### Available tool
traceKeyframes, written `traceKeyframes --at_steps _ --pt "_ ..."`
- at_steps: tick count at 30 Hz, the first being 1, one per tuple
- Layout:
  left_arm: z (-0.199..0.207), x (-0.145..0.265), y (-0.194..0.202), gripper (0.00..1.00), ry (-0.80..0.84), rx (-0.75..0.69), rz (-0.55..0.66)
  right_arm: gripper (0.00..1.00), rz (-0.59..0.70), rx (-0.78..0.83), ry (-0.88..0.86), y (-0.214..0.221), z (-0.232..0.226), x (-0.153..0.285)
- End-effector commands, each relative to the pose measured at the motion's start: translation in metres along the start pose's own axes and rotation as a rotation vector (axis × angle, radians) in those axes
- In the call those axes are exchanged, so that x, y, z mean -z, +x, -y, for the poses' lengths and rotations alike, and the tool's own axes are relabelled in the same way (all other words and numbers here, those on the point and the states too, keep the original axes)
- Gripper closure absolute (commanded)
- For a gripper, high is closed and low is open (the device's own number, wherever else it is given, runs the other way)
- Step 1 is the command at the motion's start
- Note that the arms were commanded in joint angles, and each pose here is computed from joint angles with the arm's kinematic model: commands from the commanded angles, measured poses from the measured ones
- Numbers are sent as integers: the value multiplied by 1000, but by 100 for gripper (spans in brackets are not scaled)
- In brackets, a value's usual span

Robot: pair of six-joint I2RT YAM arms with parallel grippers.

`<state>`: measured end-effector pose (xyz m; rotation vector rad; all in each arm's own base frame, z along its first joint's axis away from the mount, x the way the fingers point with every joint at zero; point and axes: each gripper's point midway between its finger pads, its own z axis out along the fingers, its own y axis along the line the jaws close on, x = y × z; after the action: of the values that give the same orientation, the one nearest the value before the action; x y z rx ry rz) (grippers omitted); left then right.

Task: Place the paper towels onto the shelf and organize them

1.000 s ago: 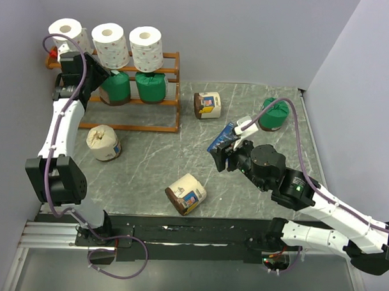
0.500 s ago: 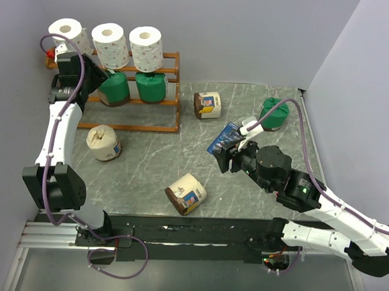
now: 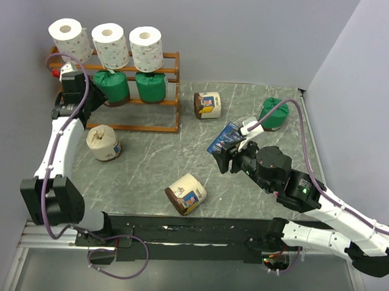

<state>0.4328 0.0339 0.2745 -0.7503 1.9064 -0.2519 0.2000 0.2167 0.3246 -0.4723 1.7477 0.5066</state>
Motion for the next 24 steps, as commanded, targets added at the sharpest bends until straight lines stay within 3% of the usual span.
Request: traceKeyframes --at_steps 1,18,24 --pt "8 -18 -4 53 45 13 36 31 55 -15 12 -16 1 -2" --pt "21 -68 -7 52 95 51 66 30 72 2 33 -18 2 -10" --pt "7 -44 2 48 47 63 63 30 62 10 49 -16 2 -17"
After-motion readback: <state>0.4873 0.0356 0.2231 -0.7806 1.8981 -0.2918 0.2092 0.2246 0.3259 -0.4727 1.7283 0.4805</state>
